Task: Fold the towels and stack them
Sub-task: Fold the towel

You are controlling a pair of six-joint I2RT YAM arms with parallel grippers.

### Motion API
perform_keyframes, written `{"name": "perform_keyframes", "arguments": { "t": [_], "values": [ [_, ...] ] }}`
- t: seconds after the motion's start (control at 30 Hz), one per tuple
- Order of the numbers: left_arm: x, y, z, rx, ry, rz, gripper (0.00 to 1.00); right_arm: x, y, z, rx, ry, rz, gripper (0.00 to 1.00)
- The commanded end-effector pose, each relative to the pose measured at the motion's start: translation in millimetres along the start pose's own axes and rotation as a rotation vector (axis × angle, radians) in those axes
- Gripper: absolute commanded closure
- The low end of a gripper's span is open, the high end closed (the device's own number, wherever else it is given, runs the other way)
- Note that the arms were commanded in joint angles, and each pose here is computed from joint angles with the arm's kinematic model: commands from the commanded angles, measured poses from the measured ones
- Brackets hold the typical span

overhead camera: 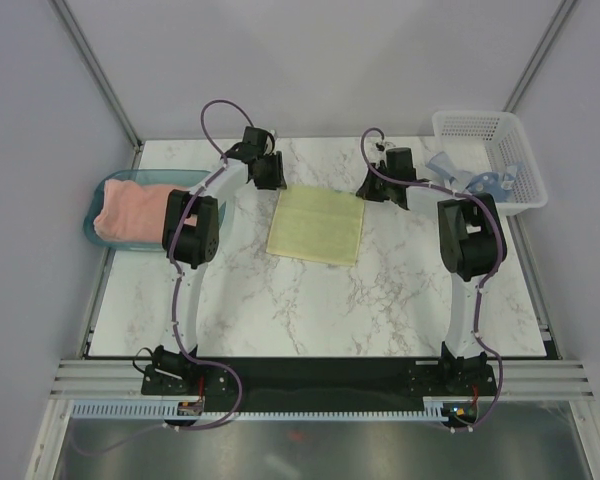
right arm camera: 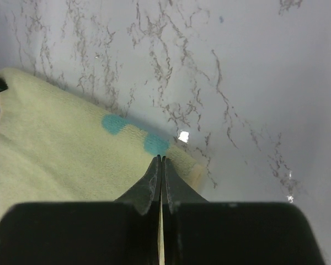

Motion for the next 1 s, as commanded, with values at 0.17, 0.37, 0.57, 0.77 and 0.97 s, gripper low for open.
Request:
{"name": "perform_keyframes", "arguments": {
  "t": [0.17,0.37,0.57,0.77,0.97],
  "values": [
    [-1.6,-14.5,-11.3,0.026,0.016,-0.076,0.57,-22.1,7.7,0.9,0.001,-0.041,-0.062,1.0],
    [-18.7,-30.5,-24.9,0.048,0.008,-0.071,0.56,-5.9,23.7,-6.4,-0.023,0.054,-0.123,0.91],
    [-24.1,13.1,-48.1,-0.066,0.001,0.05,0.45,16.6,31.9,-17.9,-0.016,0.197,-0.169,0.61],
    [-29.1,40.9,-37.6,-0.093,-0.123,0.232,0.39,7.1,35.9,-14.1,0.029,0.267,-0.186,0.54],
    [-33.6,34.6,-18.1,-0.063,-0.218,0.343,0.38,-7.4,40.3,-8.5,0.074,0.286,-0.202,0.52]
  ]
}}
Point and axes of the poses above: each gripper's point midway between its finger pads, its own z axis out along the fingers, its own x axis along the line the jaws close on, y = z × x, the point moved 1 cm from there along -z, back along the fingers, and after that the axes turned 5 degrees about -z, right-handed, at the moved point
